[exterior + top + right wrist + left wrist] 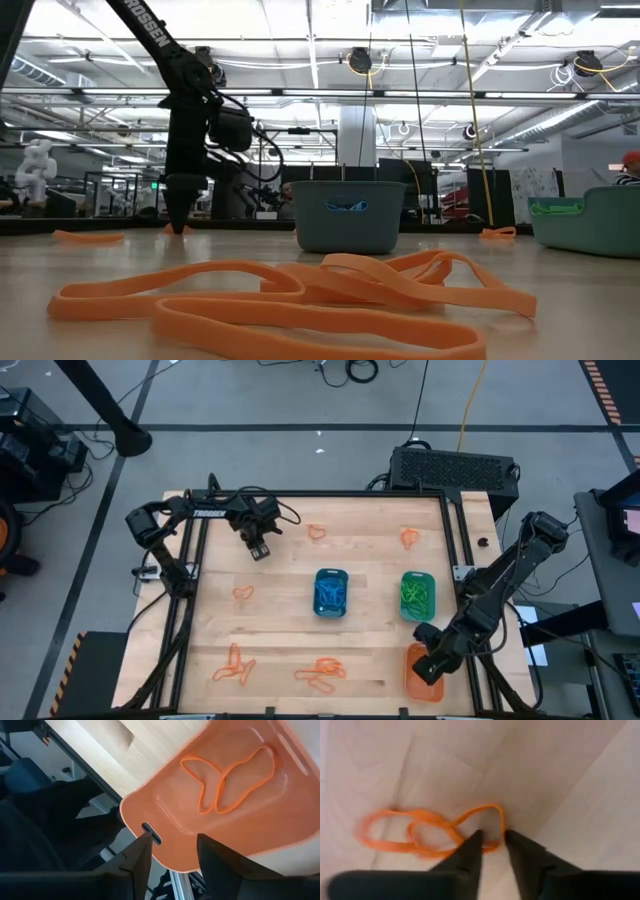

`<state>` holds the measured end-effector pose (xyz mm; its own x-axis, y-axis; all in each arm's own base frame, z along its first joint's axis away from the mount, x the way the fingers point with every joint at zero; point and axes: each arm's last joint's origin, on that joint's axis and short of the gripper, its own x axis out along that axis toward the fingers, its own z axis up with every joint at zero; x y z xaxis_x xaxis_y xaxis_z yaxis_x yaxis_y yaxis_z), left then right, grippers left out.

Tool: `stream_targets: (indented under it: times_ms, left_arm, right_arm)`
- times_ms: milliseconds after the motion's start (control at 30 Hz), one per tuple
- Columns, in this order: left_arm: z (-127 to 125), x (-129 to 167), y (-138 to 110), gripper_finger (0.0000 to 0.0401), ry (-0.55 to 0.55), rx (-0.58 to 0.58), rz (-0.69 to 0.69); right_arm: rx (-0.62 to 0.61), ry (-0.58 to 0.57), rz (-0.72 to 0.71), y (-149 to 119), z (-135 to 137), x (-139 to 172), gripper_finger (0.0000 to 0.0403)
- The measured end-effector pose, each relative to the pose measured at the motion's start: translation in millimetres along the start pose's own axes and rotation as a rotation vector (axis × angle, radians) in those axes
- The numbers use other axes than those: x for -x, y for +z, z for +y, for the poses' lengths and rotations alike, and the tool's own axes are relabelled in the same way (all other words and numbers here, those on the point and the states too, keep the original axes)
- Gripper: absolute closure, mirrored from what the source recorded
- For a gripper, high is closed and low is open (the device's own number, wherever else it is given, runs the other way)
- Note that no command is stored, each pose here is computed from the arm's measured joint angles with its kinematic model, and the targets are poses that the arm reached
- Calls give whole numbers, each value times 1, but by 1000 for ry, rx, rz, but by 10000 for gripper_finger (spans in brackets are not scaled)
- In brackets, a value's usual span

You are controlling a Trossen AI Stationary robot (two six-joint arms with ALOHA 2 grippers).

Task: Sort rubber bands into baskets
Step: Put the orange rubberband into the orange bin

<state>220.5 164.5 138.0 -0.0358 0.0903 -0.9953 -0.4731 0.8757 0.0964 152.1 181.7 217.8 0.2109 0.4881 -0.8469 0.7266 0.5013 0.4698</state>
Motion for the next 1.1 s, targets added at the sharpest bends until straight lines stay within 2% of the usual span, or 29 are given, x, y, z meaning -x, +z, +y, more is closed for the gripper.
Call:
stream_targets:
  times_ms: [100,133,467,633,833,1033,1100]
  left_arm:
    - [0,0,0,376,-6,24,2]
    - [0,1,0,388,-6,38,4]
    - [-10,20,8,398,20,6,-8]
    - [-14,42,8,399,15,-6,-76]
    - [-15,79,1,400,-23,20,-231]
    - [-11,109,-12,400,24,39,-364]
    - [-12,117,-17,400,-17,35,-400]
  right_arm:
    - [-3,6,-4,2,1,0,255]
    - [-4,7,-5,3,1,0,255]
    - [3,59,-7,7,7,1,255]
    - [11,107,1,7,11,2,255]
    - [51,139,-11,8,15,3,255]
    - [103,161,-190,24,17,5,255]
    - [134,181,-256,31,20,7,255]
